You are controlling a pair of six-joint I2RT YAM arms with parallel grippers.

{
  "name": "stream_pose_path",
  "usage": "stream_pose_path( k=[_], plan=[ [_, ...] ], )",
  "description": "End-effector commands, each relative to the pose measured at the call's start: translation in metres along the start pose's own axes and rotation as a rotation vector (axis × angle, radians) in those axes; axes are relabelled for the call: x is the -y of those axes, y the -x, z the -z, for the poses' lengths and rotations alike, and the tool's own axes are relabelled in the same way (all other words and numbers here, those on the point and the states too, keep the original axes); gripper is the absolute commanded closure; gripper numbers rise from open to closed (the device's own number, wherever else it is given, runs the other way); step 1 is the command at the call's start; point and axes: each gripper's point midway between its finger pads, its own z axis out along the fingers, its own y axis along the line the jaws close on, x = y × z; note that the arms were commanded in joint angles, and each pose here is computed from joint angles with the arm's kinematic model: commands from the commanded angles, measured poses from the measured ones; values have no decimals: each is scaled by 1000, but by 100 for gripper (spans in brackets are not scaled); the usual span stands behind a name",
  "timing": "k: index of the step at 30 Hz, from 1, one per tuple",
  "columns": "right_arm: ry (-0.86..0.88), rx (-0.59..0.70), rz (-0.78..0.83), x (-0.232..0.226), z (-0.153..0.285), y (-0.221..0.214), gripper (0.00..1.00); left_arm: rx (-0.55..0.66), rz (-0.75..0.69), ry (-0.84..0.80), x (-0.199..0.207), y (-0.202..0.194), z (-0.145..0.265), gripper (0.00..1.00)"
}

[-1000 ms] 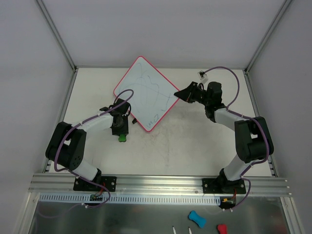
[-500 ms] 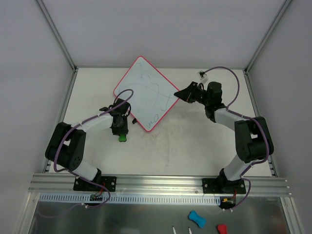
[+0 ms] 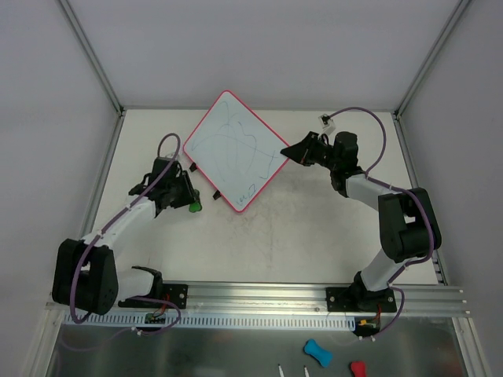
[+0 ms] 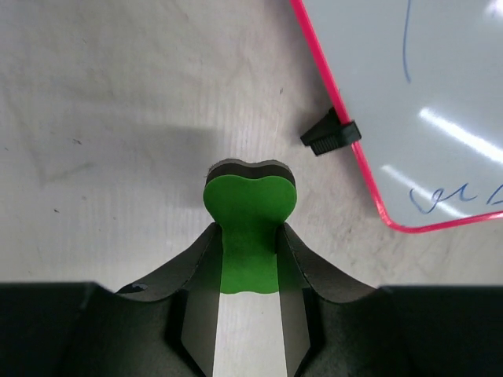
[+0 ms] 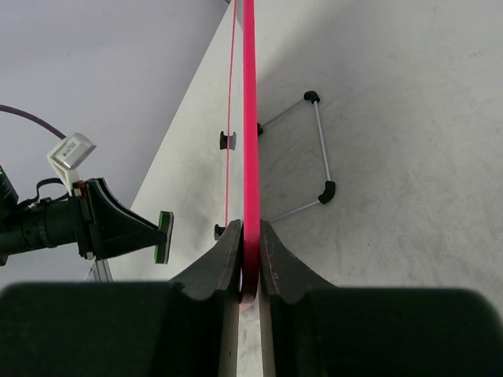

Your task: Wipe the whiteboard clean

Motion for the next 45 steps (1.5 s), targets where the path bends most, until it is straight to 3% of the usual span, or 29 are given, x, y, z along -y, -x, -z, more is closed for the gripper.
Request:
stream_pose_path(
  k=[1,12,22,28,36,45],
  plan=[
    [21,8,80,-3,-2,6,99,118,122,-161,11,29,13,100],
    [41,-4,95,-6,-3,5,100,323,301,-241,0,89,33,100],
    [47,-1,112,-5,-3,2,100,356,400,-372,1,163,1,100],
    [44,-2,111,-3,-3,1,100,374,469,-339,-5,193,-22,100],
    [53,-11,97,0,-6,-3,100,400,509,-258,-14,212,-46,100],
    [49,-13,99,1,-7,-4,100,335,517,-233,-2,221,-84,100]
  ],
)
